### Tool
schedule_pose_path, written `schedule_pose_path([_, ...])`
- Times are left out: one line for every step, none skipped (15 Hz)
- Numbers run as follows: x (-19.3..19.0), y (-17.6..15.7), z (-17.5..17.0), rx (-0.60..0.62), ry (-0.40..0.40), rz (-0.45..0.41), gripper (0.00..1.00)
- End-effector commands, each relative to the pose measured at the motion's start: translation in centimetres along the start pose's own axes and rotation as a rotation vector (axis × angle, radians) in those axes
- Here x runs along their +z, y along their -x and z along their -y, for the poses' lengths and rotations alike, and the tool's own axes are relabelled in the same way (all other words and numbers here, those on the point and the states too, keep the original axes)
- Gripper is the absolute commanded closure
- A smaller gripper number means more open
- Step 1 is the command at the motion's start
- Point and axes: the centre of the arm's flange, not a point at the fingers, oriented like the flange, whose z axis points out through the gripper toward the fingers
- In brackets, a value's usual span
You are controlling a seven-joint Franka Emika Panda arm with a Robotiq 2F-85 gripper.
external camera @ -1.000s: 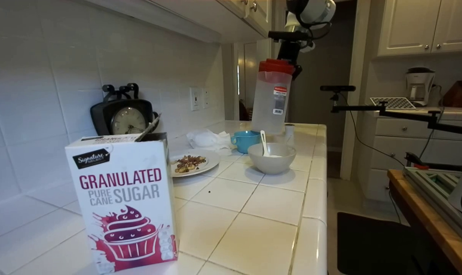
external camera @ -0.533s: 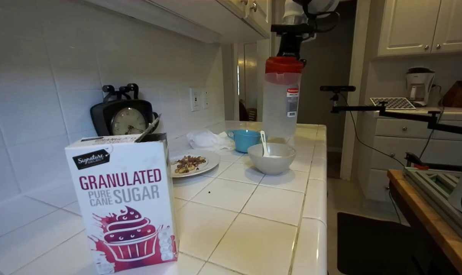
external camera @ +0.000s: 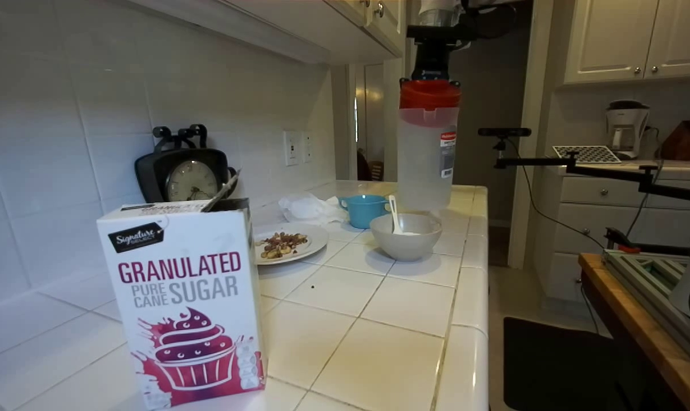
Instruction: Move the container to the left
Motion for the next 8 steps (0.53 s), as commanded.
schedule_pose_path([-0.2, 0.35, -0.05, -0.006, -0.003, 0.0, 0.66])
schedule_pose_path([-0.28, 0.49, -0.17, -0.009, -0.005, 0.0, 0.66])
schedule_pose_path([-0.28, 0.45, -0.28, -0.009, -0.005, 0.001, 0.66])
schedule_pose_path([-0.25, 0.39, -0.33, -0.009, -0.004, 0.001, 0.66])
schedule_pose_path([-0.24, 0.39, -0.33, -0.01, -0.004, 0.001, 0.66])
schedule_pose_path([-0.23, 0.39, -0.33, -0.01, -0.004, 0.001, 0.66])
schedule_pose_path([-0.23, 0.39, -0.33, -0.01, -0.004, 0.001, 0.66])
schedule_pose_path([-0.23, 0.39, -0.33, -0.01, -0.004, 0.001, 0.91])
